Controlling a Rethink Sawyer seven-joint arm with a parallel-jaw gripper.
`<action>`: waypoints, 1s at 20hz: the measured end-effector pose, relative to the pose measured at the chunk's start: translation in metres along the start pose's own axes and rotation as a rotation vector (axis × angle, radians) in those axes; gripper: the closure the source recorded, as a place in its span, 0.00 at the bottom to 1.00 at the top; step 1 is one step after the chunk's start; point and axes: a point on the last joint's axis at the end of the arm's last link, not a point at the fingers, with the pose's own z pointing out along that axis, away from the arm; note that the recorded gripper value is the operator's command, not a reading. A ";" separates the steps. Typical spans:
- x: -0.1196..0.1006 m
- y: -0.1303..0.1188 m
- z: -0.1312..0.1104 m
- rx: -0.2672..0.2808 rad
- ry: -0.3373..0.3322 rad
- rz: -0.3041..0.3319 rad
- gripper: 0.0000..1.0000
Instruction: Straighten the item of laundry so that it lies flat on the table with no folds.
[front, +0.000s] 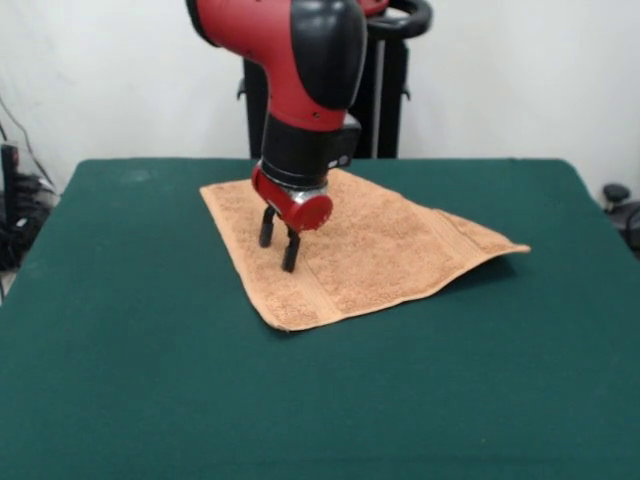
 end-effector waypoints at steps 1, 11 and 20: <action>0.000 0.000 0.000 0.000 0.000 0.000 0.00; -0.001 0.000 0.000 -0.002 -0.003 0.002 1.00; 0.000 0.001 -0.001 0.005 -0.012 0.003 1.00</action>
